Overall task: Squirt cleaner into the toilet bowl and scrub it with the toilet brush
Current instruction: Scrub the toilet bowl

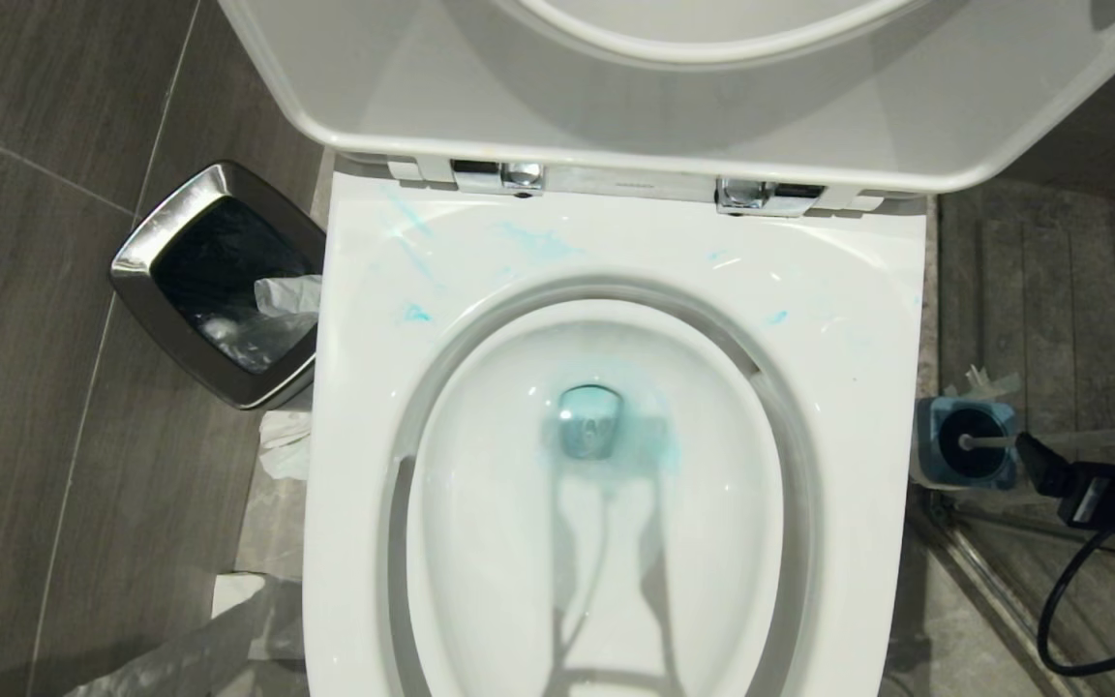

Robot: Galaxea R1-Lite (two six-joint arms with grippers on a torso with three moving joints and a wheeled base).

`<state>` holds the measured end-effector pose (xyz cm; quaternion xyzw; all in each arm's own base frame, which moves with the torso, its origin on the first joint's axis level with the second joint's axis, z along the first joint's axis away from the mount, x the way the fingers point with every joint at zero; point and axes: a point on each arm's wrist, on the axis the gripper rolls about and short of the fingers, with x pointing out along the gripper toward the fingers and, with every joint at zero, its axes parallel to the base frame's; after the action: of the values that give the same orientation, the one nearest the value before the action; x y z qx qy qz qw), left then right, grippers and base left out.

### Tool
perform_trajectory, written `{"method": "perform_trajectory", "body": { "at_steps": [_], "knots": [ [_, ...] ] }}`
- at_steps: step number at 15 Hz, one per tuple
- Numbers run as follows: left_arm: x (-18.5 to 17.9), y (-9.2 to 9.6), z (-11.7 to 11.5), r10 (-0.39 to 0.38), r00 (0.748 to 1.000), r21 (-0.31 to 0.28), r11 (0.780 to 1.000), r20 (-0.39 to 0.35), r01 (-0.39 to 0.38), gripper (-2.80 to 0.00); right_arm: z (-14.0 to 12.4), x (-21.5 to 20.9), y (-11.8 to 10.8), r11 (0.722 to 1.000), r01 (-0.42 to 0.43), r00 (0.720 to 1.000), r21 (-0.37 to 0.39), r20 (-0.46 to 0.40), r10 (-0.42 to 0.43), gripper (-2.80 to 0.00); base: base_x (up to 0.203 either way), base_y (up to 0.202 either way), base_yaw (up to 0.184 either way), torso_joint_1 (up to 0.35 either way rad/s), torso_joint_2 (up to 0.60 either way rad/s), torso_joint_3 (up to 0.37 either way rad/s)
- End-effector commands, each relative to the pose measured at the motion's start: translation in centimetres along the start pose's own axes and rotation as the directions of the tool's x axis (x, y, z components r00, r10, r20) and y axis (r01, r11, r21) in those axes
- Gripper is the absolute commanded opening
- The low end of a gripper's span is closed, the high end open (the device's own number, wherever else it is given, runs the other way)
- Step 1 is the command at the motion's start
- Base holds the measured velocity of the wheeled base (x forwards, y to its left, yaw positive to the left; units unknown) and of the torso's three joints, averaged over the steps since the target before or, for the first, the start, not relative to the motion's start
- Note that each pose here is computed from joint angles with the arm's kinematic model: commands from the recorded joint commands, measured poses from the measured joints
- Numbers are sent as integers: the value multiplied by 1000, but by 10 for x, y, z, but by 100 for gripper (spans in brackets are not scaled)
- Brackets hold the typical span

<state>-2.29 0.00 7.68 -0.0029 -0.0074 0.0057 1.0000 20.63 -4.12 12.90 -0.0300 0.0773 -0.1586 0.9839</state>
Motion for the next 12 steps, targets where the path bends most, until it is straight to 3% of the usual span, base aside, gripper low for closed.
{"method": "perform_trajectory", "body": {
  "at_steps": [1,12],
  "knots": [
    [1,0,-2,1,1000,0,1000,-9,-1,-280,2,3,-4,1000,13,1000,3,13,-13,0,0,0,0,0,0,0],
    [1,0,-2,1,1000,0,1000,-9,-1,-280,17,23,-4,1000,20,995,12,100,-21,0,0,0,0,0,0,0]
  ]
}}
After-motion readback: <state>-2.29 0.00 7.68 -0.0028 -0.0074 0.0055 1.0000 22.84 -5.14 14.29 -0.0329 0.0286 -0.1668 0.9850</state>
